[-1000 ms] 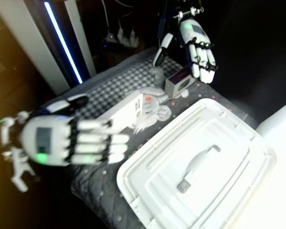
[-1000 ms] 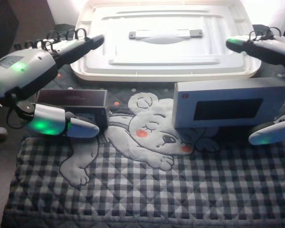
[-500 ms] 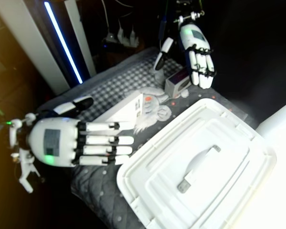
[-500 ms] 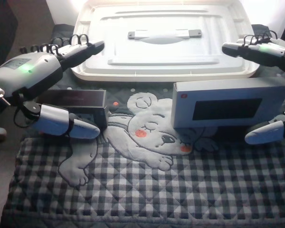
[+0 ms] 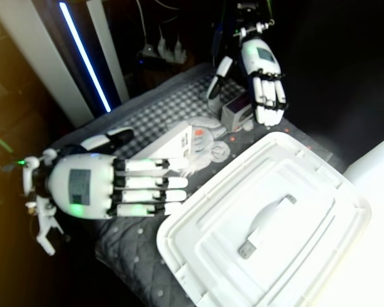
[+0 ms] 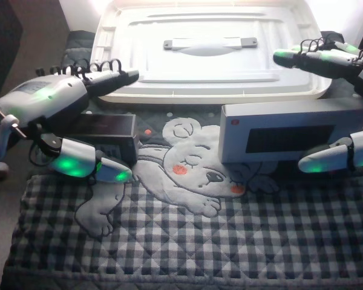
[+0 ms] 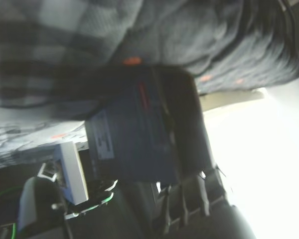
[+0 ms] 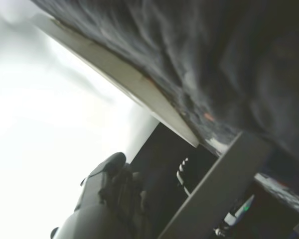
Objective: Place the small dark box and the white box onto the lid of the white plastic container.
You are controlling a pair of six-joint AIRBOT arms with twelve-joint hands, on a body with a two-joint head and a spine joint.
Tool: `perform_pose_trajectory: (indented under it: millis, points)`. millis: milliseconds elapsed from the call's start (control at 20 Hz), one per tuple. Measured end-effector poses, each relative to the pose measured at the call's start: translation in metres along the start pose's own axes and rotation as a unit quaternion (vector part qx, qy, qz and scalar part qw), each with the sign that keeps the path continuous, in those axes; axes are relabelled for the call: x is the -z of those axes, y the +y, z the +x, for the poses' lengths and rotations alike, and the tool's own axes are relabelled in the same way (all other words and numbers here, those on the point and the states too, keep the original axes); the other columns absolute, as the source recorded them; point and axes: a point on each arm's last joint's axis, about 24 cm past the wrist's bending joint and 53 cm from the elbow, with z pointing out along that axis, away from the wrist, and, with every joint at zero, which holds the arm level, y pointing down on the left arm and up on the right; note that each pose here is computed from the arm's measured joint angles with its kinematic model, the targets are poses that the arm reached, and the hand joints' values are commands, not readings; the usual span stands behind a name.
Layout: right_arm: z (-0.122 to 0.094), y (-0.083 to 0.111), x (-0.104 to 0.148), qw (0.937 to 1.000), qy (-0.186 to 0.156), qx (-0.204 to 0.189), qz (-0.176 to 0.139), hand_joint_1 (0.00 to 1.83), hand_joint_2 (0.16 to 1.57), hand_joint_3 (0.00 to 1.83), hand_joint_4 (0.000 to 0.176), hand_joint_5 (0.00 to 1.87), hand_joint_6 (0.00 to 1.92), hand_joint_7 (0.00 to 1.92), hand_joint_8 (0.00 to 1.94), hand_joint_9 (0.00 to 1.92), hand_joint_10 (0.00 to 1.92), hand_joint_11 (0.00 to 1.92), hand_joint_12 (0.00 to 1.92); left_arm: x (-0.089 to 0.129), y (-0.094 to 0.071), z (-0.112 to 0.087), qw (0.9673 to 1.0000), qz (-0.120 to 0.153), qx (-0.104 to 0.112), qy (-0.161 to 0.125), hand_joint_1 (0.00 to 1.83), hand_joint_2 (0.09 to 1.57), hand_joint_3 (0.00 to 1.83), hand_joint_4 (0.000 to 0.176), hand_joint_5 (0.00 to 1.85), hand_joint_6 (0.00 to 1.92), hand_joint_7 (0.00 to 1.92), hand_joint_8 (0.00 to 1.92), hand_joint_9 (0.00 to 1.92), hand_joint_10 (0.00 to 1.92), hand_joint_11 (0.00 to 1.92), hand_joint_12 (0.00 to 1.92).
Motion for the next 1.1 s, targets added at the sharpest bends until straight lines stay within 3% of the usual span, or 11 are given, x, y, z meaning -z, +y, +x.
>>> perform_pose_trajectory:
  millis: [200, 300, 400, 550, 600, 650, 700, 750, 850, 900, 1100]
  points:
    - [0.0050, -0.0017, -0.0010, 1.0000, 0.003, -0.004, 0.001, 0.98, 0.72, 0.00, 0.044, 0.52, 0.00, 0.52, 0.00, 0.47, 0.01, 0.17, 0.70, -0.0016, 0.0034, 0.0055, 0.9999, -0.005, -0.001, 0.009, 0.92, 0.76, 0.00, 0.044, 0.19, 0.00, 0.29, 0.01, 0.22, 0.00, 0.00, 0.52]
    - [0.0052, -0.0018, -0.0011, 1.0000, 0.002, -0.005, 0.000, 1.00, 0.73, 0.00, 0.000, 0.56, 0.00, 0.57, 0.00, 0.55, 0.00, 0.28, 0.64, -0.0024, 0.0049, 0.0061, 0.9999, -0.007, 0.001, 0.010, 0.95, 0.76, 0.00, 0.046, 0.26, 0.00, 0.35, 0.00, 0.25, 0.00, 0.00, 0.61]
    - [0.0060, -0.0015, -0.0016, 1.0000, 0.003, -0.005, 0.000, 1.04, 0.78, 0.00, 0.000, 0.64, 0.00, 0.67, 0.00, 0.67, 0.00, 0.47, 0.55, -0.0037, 0.0068, 0.0098, 0.9998, -0.011, 0.002, 0.014, 1.01, 0.78, 0.00, 0.069, 0.39, 0.01, 0.45, 0.01, 0.33, 0.01, 0.03, 0.62]
    - [0.0065, -0.0013, -0.0015, 0.9999, 0.004, -0.011, -0.001, 1.17, 0.82, 0.00, 0.000, 0.81, 0.01, 0.89, 0.01, 0.94, 0.03, 0.71, 0.63, -0.0038, 0.0068, 0.0101, 0.9998, -0.011, 0.003, 0.014, 1.24, 0.85, 0.00, 0.000, 0.78, 0.01, 0.80, 0.01, 0.64, 0.02, 0.09, 0.83]
    - [0.0067, -0.0013, -0.0015, 0.9999, 0.005, -0.011, -0.001, 1.21, 0.84, 0.00, 0.000, 0.85, 0.01, 0.94, 0.01, 1.01, 0.03, 0.78, 0.66, -0.0038, 0.0071, 0.0098, 0.9998, -0.012, 0.004, 0.013, 1.31, 0.86, 0.00, 0.000, 0.89, 0.01, 0.94, 0.02, 0.79, 0.04, 0.23, 0.95]
    - [0.0069, -0.0012, -0.0015, 0.9999, 0.005, -0.011, -0.001, 1.24, 0.87, 0.00, 0.000, 0.94, 0.01, 1.03, 0.01, 1.12, 0.03, 0.90, 0.65, -0.0038, 0.0074, 0.0096, 0.9998, -0.012, 0.005, 0.013, 1.28, 0.99, 0.01, 0.000, 1.08, 0.57, 1.21, 0.39, 1.03, 0.07, 0.57, 1.00]
    - [0.0071, -0.0012, -0.0015, 0.9999, 0.005, -0.011, -0.001, 1.19, 0.97, 0.00, 0.000, 1.22, 0.33, 1.09, 0.01, 0.97, 0.03, 0.25, 1.21, -0.0038, 0.0075, 0.0097, 0.9998, -0.012, 0.004, 0.013, 1.38, 1.02, 0.00, 0.000, 1.07, 0.73, 1.26, 0.48, 1.10, 0.67, 0.86, 0.97]
    - [0.0077, -0.0012, -0.0014, 0.9999, 0.007, -0.011, -0.001, 1.27, 1.00, 0.01, 0.000, 1.47, 0.09, 1.10, 0.58, 0.92, 0.03, 0.01, 1.24, -0.0036, 0.0078, 0.0097, 0.9998, -0.013, 0.006, 0.013, 1.40, 1.04, 0.00, 0.000, 1.06, 0.80, 1.18, 0.68, 1.05, 0.93, 0.89, 1.11]
    - [0.0087, -0.0010, -0.0016, 0.9999, 0.008, -0.012, -0.002, 1.28, 1.00, 0.00, 0.000, 1.52, 0.04, 1.16, 0.58, 0.92, 0.02, 0.00, 1.07, -0.0037, 0.0072, 0.0093, 0.9999, -0.011, 0.006, 0.011, 1.40, 1.04, 0.00, 0.000, 1.05, 0.81, 1.16, 0.74, 1.03, 0.95, 0.83, 1.12]
    - [0.0082, -0.0009, -0.0016, 0.9999, 0.007, -0.012, -0.002, 1.29, 1.00, 0.00, 0.000, 1.51, 0.05, 1.16, 0.62, 1.04, 0.08, 0.20, 1.34, -0.0039, 0.0070, 0.0095, 0.9999, -0.011, 0.007, 0.011, 1.40, 1.03, 0.00, 0.000, 1.05, 0.80, 1.21, 0.68, 1.11, 0.86, 0.86, 1.13]
    - [0.0083, -0.0007, -0.0016, 0.9999, 0.008, -0.012, -0.002, 1.27, 1.01, 0.00, 0.000, 1.41, 0.15, 1.16, 0.74, 1.17, 0.12, 0.30, 1.36, -0.0039, 0.0069, 0.0094, 0.9999, -0.011, 0.008, 0.010, 1.40, 1.06, 0.00, 0.000, 0.99, 0.87, 1.13, 0.81, 1.00, 1.01, 0.83, 1.18]
